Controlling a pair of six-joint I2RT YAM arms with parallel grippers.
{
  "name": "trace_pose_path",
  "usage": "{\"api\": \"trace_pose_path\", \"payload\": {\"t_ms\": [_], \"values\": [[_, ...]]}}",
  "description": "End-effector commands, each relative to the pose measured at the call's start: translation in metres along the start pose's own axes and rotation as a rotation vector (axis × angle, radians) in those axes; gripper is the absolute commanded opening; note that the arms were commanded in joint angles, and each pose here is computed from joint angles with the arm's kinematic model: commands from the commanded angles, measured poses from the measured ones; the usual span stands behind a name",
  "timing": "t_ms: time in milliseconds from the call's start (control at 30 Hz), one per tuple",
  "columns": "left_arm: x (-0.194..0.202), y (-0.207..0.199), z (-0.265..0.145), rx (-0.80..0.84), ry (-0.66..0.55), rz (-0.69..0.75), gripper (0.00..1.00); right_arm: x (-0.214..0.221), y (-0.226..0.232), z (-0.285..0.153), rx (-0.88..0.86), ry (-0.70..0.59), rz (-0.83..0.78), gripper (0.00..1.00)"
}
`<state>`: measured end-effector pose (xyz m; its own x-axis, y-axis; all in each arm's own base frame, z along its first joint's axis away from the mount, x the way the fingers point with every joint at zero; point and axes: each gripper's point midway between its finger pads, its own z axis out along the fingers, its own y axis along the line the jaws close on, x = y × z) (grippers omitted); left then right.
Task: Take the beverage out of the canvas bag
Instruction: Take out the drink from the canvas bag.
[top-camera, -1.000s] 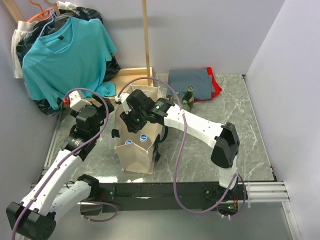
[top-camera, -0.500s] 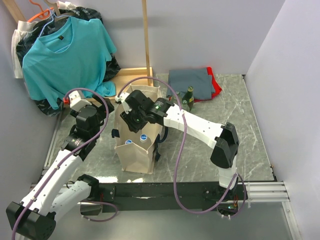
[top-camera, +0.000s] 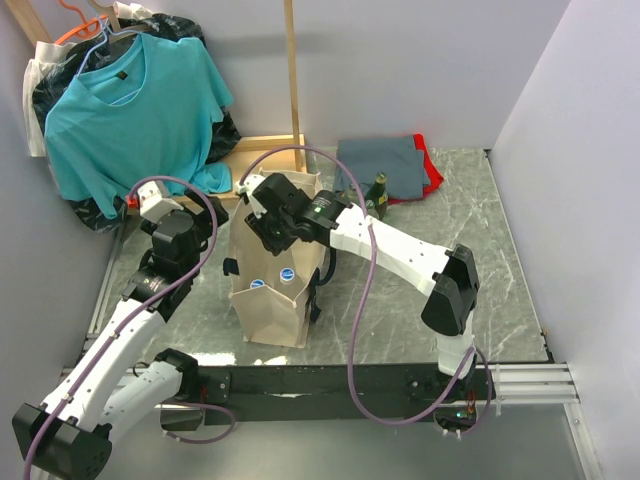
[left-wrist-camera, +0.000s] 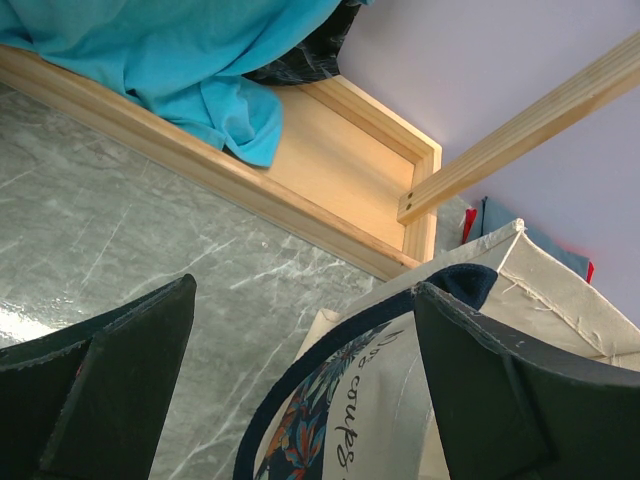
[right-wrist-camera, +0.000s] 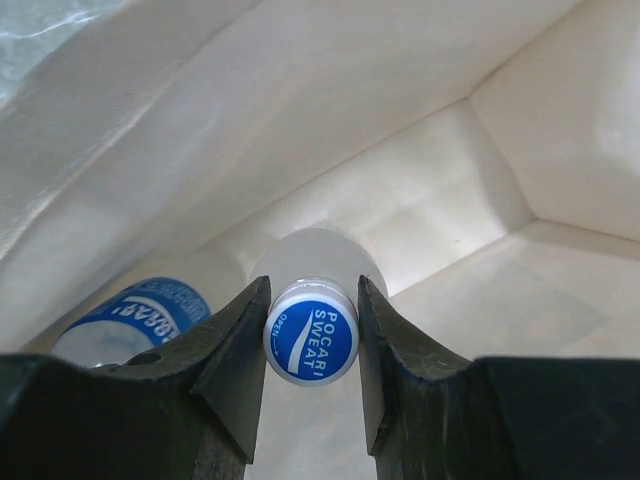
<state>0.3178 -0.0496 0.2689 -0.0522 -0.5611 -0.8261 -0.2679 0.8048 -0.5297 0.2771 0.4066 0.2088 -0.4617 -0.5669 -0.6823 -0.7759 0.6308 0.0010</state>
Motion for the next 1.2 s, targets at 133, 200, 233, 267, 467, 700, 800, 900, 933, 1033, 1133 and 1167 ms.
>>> {"api": "trace_pose_path", "payload": {"t_ms": [133, 200, 233, 267, 467, 700, 800, 900, 933, 1033, 1133, 1167], "values": [[-0.002, -0.001, 0.001, 0.009, -0.014, 0.002, 0.96, -0.064, -0.033, -0.031, 0.090, -0.238, 0.068, 0.00], [-0.002, -0.002, 0.002, 0.011, -0.012, 0.002, 0.96, -0.065, -0.042, -0.030, 0.117, -0.250, 0.085, 0.00], [-0.002, -0.003, 0.002, 0.012, -0.011, 0.002, 0.96, -0.066, -0.044, -0.030, 0.124, -0.259, 0.096, 0.00], [-0.002, -0.003, 0.002, 0.012, -0.011, 0.002, 0.96, -0.065, -0.048, -0.031, 0.135, -0.263, 0.105, 0.00], [0.000, -0.001, 0.003, 0.007, -0.009, 0.006, 0.96, -0.070, -0.072, -0.035, 0.176, -0.326, 0.178, 0.00], [0.001, 0.000, 0.003, 0.004, -0.008, 0.007, 0.96, -0.068, -0.080, -0.035, 0.185, -0.380, 0.226, 0.00], [0.001, 0.000, 0.003, 0.006, -0.008, 0.007, 0.96, -0.065, -0.079, -0.032, 0.181, -0.372, 0.230, 0.00], [0.001, -0.001, 0.003, 0.006, -0.006, 0.007, 0.96, -0.062, -0.077, -0.031, 0.174, -0.356, 0.229, 0.00], [0.001, -0.001, 0.003, 0.006, -0.006, 0.009, 0.96, -0.062, -0.077, -0.032, 0.176, -0.355, 0.230, 0.00], [0.001, -0.001, 0.003, 0.008, -0.006, 0.010, 0.96, -0.062, -0.077, -0.037, 0.176, -0.356, 0.228, 0.00], [0.001, -0.002, 0.003, 0.009, -0.005, 0.007, 0.96, -0.065, -0.078, -0.045, 0.176, -0.379, 0.226, 0.00], [0.002, -0.003, 0.003, 0.015, -0.002, 0.006, 0.96, -0.067, -0.078, -0.047, 0.178, -0.386, 0.228, 0.00]]}}
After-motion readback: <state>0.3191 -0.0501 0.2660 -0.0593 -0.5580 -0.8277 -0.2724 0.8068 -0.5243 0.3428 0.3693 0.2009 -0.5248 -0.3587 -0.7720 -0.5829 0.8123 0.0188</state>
